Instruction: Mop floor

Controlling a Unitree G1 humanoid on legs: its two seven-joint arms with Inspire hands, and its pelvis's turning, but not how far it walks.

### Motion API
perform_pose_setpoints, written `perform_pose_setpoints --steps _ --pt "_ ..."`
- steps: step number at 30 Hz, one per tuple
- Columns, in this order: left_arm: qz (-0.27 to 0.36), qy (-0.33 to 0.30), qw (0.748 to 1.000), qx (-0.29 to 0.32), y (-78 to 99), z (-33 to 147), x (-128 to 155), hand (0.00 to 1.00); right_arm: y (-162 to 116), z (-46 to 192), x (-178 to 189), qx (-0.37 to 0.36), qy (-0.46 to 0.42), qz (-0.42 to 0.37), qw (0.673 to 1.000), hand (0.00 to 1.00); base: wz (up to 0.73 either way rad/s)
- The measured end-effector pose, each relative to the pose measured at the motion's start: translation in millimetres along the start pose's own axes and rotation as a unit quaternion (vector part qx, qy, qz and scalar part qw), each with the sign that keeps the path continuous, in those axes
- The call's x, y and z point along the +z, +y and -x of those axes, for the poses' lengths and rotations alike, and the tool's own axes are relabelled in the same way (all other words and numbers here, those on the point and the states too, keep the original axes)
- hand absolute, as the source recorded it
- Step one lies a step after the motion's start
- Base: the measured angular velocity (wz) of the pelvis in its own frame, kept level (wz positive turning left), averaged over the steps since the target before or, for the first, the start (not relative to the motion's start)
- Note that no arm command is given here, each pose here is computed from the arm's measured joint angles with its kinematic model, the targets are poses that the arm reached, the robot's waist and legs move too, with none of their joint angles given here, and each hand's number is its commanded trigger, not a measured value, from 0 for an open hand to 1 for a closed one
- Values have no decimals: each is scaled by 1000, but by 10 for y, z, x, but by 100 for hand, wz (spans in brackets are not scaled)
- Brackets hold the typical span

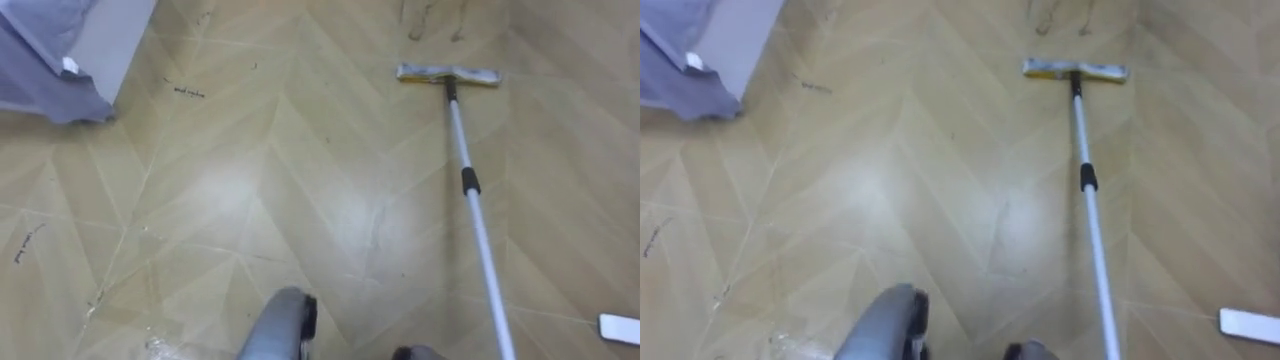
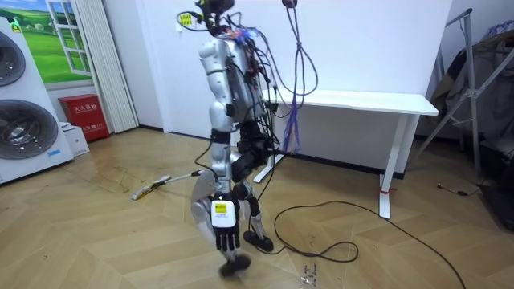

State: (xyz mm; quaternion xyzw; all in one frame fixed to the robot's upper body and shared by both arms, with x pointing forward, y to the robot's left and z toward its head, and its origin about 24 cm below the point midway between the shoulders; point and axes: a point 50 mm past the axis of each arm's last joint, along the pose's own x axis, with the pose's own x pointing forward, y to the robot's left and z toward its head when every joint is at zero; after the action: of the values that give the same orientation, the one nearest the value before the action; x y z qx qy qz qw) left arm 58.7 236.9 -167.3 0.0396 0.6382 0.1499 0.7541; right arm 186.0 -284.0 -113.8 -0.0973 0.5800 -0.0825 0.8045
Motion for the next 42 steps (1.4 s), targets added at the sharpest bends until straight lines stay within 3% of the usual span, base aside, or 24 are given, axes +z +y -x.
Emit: perform_pose_setpoints --steps 1,3,6,8,11,13,15,20,24,26,29,32,34,37,39,42 --pt "-6 -11 1000 7 68 -2 30 0 -12 43 267 8 -34 3 999 100 -14" --pt "-18 -8 1000 10 123 -3 1 0 -34 84 445 13 -57 -3 998 100 7" --pt "-57 -8 998 -6 119 -4 -8 0 -175 89 359 17 -52 -24 998 100 27" --pt "-68 6 998 -17 120 -3 -54 0 -236 57 131 13 -29 -25 999 100 30" --pt "-85 14 996 -32 101 -6 6 0 -258 11 -537 9 51 -22 998 100 59" --pt "-84 -1 996 -42 -16 -3 153 0 -321 75 -1174 -15 140 -22 990 100 98" --pt "-80 -15 996 -38 -73 3 207 0 -254 130 -1533 -20 179 -19 983 100 22" --pt "-76 -44 996 -11 -104 16 307 0 129 97 -1644 -8 168 -18 986 100 -25" --pt "-81 -16 996 -14 -142 14 74 0 213 88 -1637 -15 164 -20 986 100 -29" --pt "-83 3 996 -10 -120 14 -31 0 203 80 -1607 -17 161 -19 987 100 -1" --pt "-77 10 997 -11 -122 14 -31 0 97 19 -1279 -33 136 -16 990 100 -6" --pt "-52 -7 999 -9 -70 18 78 0 -128 -15 -568 -54 75 0 996 100 -29" --pt "-35 -29 999 3 52 23 181 0 -268 52 104 -66 -9 18 998 100 -31" --pt "-45 -45 998 22 222 34 230 0 -385 179 604 -59 -90 12 994 100 2" --pt "-57 -37 997 22 238 33 189 0 -459 210 654 -61 -99 10 993 100 22" --pt "-78 -21 997 0 196 29 102 0 -500 136 313 -61 -61 1 996 100 35"
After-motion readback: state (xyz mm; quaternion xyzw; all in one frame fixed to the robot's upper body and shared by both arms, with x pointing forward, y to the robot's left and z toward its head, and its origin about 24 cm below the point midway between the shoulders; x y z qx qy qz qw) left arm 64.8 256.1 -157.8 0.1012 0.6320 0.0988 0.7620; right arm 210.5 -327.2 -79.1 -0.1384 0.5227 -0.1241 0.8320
